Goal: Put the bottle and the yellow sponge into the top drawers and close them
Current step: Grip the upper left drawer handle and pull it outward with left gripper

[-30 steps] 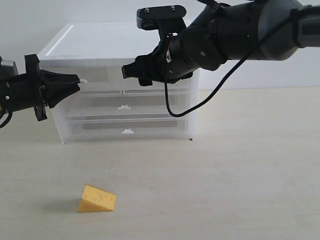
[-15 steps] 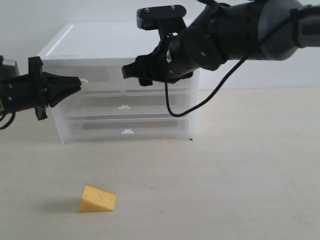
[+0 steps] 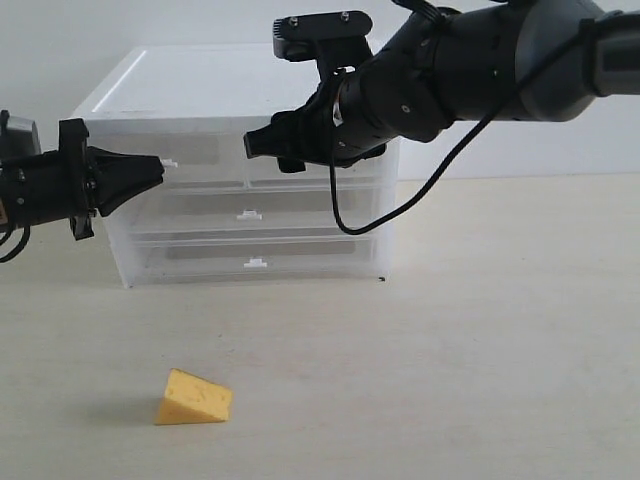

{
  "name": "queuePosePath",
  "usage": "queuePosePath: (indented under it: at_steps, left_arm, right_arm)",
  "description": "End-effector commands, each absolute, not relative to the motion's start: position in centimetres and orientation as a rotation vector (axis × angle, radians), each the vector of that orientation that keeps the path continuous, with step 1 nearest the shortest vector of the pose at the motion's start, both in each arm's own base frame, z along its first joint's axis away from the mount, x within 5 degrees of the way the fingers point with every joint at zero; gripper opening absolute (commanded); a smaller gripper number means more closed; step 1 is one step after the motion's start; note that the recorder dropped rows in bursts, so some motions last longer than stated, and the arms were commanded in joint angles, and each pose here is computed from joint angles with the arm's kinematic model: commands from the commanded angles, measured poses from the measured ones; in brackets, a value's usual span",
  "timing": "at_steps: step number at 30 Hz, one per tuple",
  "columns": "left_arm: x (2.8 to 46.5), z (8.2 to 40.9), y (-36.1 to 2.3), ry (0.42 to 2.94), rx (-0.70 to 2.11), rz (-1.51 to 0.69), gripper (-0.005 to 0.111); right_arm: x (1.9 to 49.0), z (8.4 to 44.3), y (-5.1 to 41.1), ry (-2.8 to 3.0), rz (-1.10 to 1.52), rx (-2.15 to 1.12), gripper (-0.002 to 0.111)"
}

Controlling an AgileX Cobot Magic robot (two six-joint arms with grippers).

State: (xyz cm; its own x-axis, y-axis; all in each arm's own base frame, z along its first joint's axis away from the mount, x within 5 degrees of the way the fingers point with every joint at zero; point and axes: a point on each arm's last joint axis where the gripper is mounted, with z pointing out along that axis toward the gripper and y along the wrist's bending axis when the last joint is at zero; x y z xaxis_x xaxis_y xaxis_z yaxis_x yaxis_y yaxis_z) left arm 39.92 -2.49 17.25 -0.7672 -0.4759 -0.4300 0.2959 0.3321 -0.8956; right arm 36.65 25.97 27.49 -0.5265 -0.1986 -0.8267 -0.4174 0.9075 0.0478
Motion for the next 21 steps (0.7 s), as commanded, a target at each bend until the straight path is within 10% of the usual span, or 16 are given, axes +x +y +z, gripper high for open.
queuePosePath:
  at_steps: [1,21]
  left_arm:
    - [39.4,17.5,-3.2,1.937,-0.076,-1.537,0.004]
    - [32.7,17.7,-4.2,1.99,0.015,-1.478,0.004]
  right_arm:
    - [37.0,28.4,25.9,2.069,0.304,-0.469,0.059]
    - [37.1,28.6,26.0,2.034,0.314,-0.481,0.059]
